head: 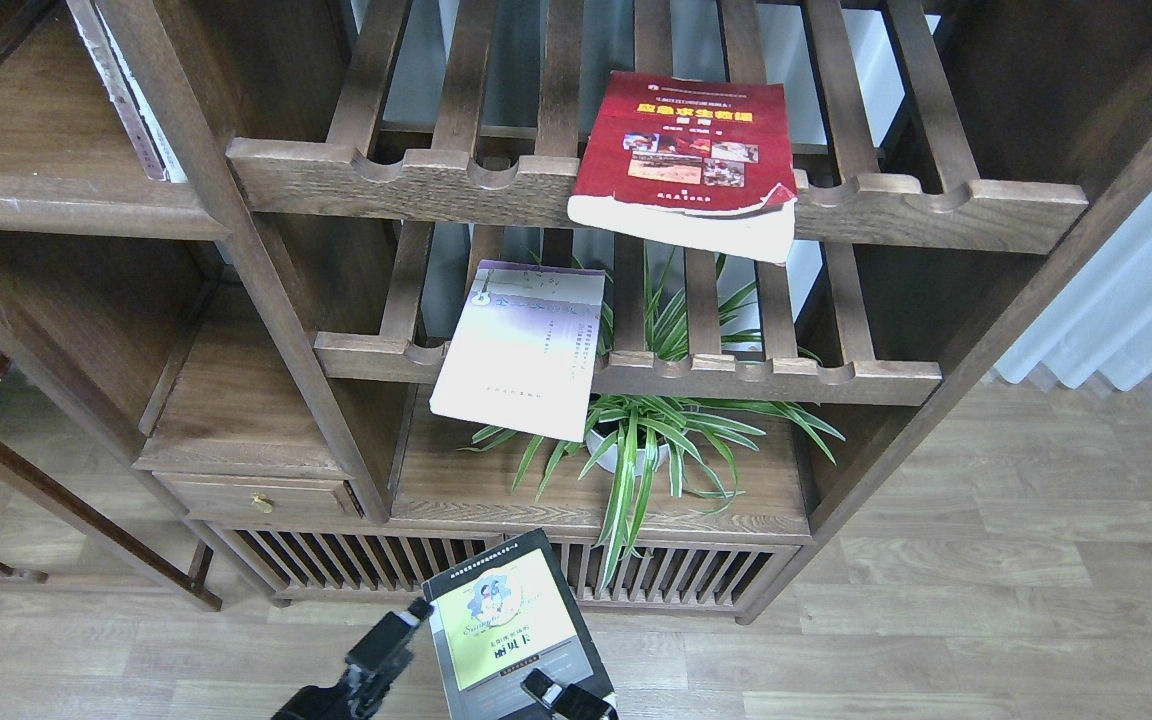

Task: Organize books on shelf
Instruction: 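Lower the green book and bring the left gripper to grasp it, then carry the green book with the left gripper toward the side shelf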

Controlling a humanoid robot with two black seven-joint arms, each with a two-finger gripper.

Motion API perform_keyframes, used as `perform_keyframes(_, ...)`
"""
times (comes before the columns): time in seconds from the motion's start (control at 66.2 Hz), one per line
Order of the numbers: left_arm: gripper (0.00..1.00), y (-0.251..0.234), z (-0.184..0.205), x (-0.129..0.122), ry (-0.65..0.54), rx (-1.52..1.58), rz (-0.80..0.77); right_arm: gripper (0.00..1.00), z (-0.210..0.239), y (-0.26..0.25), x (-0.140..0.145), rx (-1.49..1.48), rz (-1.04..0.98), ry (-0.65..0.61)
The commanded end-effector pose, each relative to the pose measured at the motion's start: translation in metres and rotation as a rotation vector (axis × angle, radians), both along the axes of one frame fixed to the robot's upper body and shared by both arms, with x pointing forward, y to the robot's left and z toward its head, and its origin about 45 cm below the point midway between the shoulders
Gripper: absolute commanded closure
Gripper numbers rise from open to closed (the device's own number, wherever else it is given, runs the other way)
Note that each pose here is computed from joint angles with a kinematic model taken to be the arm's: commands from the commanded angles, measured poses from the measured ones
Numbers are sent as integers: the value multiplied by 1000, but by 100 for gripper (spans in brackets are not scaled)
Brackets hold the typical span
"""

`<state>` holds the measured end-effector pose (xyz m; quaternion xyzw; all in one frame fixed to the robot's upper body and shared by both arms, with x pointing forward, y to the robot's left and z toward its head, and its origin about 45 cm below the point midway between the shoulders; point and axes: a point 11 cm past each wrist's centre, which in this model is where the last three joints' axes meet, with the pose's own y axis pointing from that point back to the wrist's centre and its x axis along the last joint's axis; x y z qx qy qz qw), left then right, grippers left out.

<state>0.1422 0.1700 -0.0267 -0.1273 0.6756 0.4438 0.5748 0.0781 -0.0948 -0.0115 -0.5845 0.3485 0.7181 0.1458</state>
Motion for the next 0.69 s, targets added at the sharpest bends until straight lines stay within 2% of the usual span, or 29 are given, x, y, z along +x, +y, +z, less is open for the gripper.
perform_keyframes(0.0,11,-8,0,-4,6,-8,-23,81,0,0,-1,3,-4,3)
perform_keyframes(0.211,14,-12,0,-6,8,-15,-30,81,2,1,-2,8,-5,4)
perform_keyframes(0.347,23,-17,0,-5,7,-22,-30,81,1,1,-3,8,-7,5)
perform_keyframes(0.423,38,-19,0,-6,10,-28,-28,81,2,1,-2,9,-7,4)
perform_keyframes(0.438,45,-19,0,-6,11,-29,-27,81,1,1,-3,8,-7,5)
perform_keyframes(0.498,61,-19,0,-7,13,-31,-21,81,1,1,-3,8,-7,5)
perform_keyframes(0.513,72,-18,0,-7,12,-28,-17,81,1,1,-3,8,-7,5)
perform_keyframes(0.544,83,-18,-1,-8,13,-27,-15,81,1,1,-3,8,-7,5)
perform_keyframes(0.574,89,-18,0,-7,11,-27,-14,81,1,1,-3,8,-7,5)
perform_keyframes(0.68,91,-20,1,-5,9,-32,-25,81,2,1,-2,9,-8,3)
